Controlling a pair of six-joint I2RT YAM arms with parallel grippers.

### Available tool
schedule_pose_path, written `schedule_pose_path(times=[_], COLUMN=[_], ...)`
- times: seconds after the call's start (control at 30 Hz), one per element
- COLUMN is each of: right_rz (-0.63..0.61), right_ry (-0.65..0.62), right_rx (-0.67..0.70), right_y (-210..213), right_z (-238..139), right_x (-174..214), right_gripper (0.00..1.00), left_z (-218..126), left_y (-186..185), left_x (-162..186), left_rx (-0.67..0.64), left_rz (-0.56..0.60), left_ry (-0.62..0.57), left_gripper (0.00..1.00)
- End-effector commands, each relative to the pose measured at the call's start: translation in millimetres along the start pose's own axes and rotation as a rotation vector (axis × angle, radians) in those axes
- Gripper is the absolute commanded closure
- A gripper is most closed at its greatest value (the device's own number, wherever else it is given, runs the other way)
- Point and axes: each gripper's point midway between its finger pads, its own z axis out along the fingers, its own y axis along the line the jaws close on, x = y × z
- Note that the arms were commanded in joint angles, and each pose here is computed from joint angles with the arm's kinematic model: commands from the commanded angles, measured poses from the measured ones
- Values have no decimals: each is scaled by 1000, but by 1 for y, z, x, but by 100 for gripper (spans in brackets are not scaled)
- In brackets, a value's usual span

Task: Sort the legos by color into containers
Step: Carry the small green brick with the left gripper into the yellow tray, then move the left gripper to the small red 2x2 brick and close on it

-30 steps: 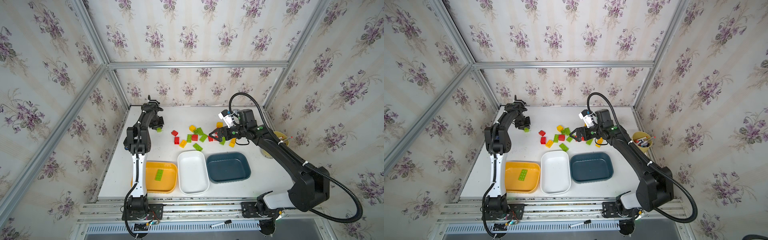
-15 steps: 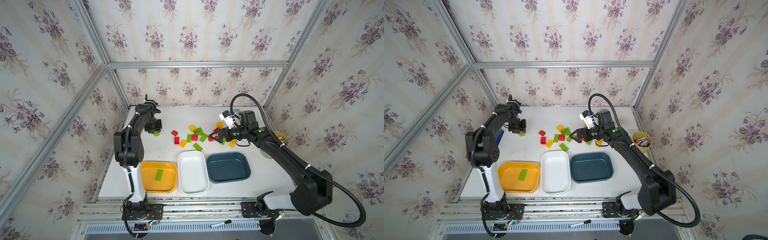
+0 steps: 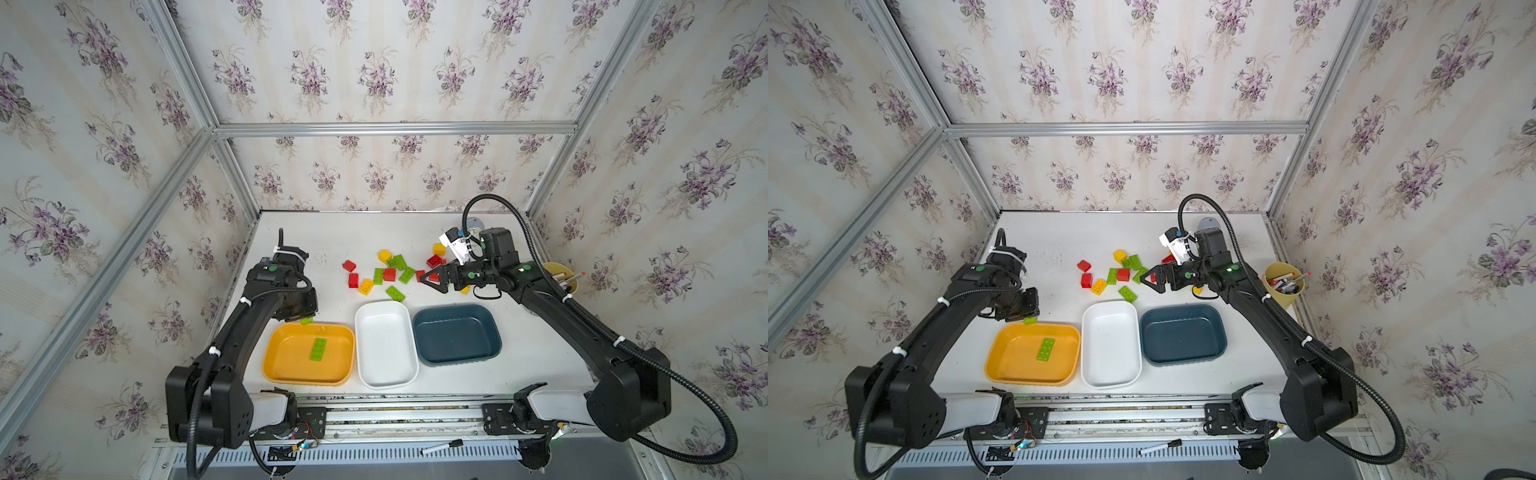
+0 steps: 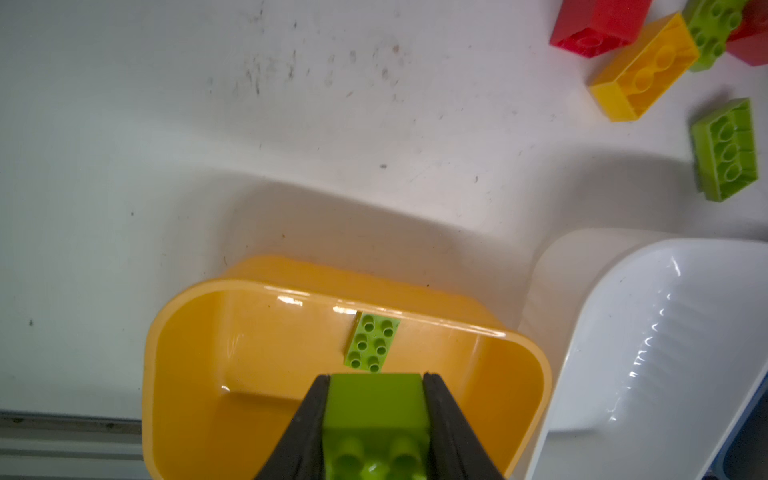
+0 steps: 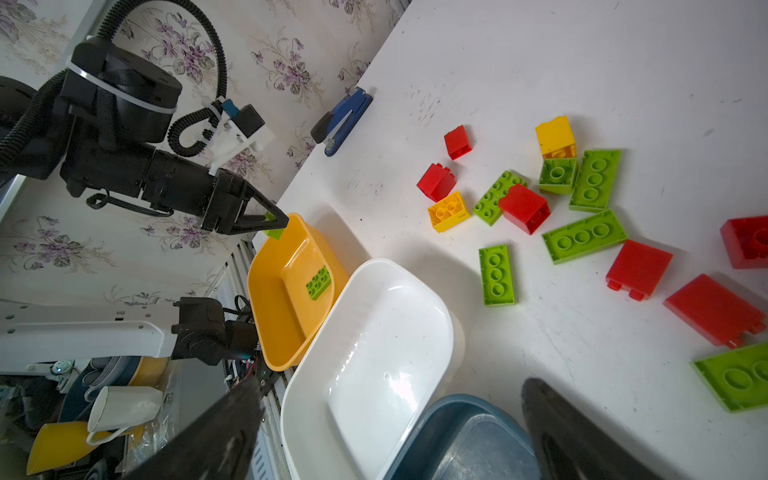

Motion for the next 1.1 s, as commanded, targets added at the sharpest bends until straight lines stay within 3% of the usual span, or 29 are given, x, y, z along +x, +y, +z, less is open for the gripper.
schedule_pose_path(times=[0.0, 0.23, 0.6, 0.83, 1.07], right_rz=[-40, -44, -66, -61, -64], right_ry=[-8, 1, 7, -4, -17], right_rx=[-33, -34, -7, -1, 12], right_y=[9, 9, 8, 5, 3], right_z=[-2, -2, -8, -8, -8], right_x=[-2, 1, 4, 2, 1], right_gripper=[0, 0, 0, 0, 0], left_z=[3, 29, 25, -11, -15], left_y=[7, 15, 13, -23, -74], left_x=[18, 41, 32, -5, -69], left_rx=[-8, -18, -31, 67, 104], left_rz=[-72, -112, -98, -41, 16], left_ry=[-8, 21, 12, -70, -104], left_gripper=[67, 64, 40, 37, 32])
